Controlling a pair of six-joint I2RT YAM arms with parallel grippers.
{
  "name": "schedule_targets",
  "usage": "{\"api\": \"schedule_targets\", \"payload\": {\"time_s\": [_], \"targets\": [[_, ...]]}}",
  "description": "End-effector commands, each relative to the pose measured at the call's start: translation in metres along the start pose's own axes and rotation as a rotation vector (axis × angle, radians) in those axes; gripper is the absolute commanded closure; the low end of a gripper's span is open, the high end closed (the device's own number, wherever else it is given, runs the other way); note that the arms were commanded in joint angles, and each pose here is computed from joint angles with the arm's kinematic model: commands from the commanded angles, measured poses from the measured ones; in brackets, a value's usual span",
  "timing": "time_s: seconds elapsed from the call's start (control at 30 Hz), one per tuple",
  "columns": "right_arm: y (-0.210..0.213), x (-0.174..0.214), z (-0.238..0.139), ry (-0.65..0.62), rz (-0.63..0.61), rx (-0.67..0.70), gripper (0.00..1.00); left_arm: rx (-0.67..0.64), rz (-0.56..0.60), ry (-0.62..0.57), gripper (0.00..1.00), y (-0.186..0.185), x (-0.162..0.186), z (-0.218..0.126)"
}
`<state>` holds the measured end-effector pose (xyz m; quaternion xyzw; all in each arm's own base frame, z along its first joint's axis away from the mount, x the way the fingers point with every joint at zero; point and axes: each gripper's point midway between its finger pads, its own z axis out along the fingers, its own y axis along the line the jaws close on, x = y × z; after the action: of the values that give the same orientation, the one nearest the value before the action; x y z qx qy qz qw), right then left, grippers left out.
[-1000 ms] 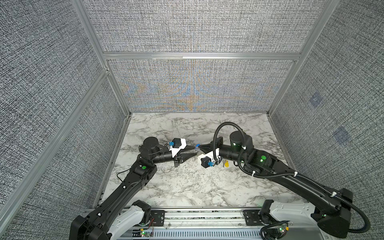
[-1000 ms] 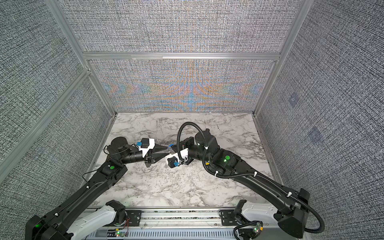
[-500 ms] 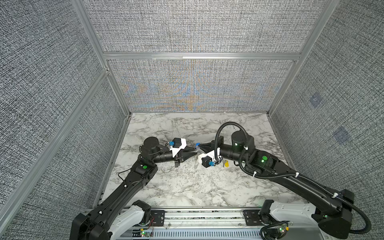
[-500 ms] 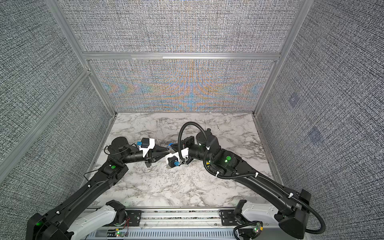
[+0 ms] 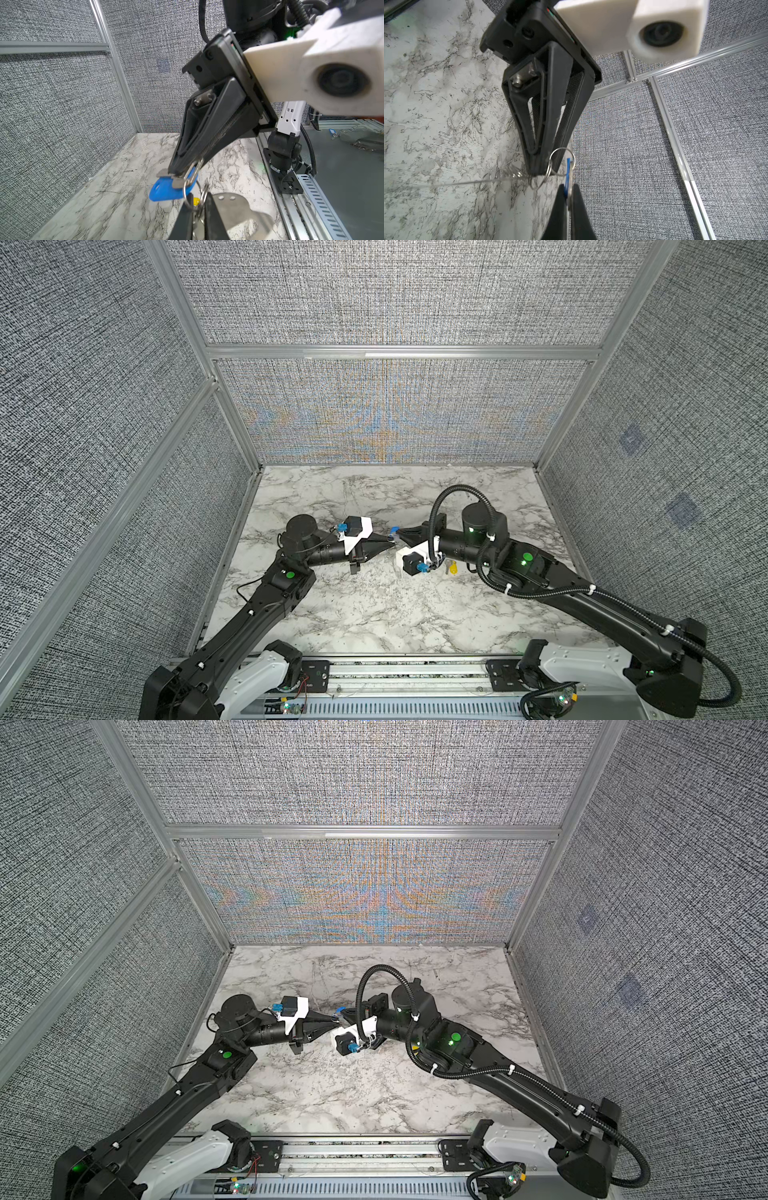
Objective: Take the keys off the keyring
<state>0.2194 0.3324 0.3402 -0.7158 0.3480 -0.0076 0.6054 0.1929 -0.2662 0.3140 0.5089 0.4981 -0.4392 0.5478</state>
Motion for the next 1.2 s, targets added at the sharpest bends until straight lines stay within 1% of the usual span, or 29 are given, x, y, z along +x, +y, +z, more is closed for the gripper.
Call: {"api": "schedule_targets", "payload": {"time_s": [0.0, 0.07, 0.47, 0.63, 0.77, 1.17], "targets": [[-0.009, -0.006, -0.002, -0.026, 0.003, 0.039, 1.0, 0.008, 0.023, -0.028, 0.89, -0.002, -0.008, 0.0], [-0.011, -0.007, -0.003, -0.029, 0.005, 0.048, 1.0, 0.007, 0.022, -0.027, 0.91, -0.001, -0.007, -0.001], [-0.018, -0.008, -0.005, -0.033, 0.015, 0.082, 1.0, 0.007, 0.019, -0.022, 0.94, -0.002, -0.006, 0.0], [-0.024, -0.002, -0.006, -0.006, 0.03, 0.117, 1.0, 0.002, 0.017, -0.014, 1.0, -0.001, -0.005, -0.001], [-0.03, 0.004, -0.011, 0.019, 0.052, 0.162, 1.0, 0.0, 0.011, -0.012, 1.0, -0.001, -0.005, -0.001], [-0.037, 0.012, -0.018, 0.053, 0.08, 0.231, 1.0, 0.0, 0.007, -0.006, 1.0, 0.0, -0.005, 0.0]]}}
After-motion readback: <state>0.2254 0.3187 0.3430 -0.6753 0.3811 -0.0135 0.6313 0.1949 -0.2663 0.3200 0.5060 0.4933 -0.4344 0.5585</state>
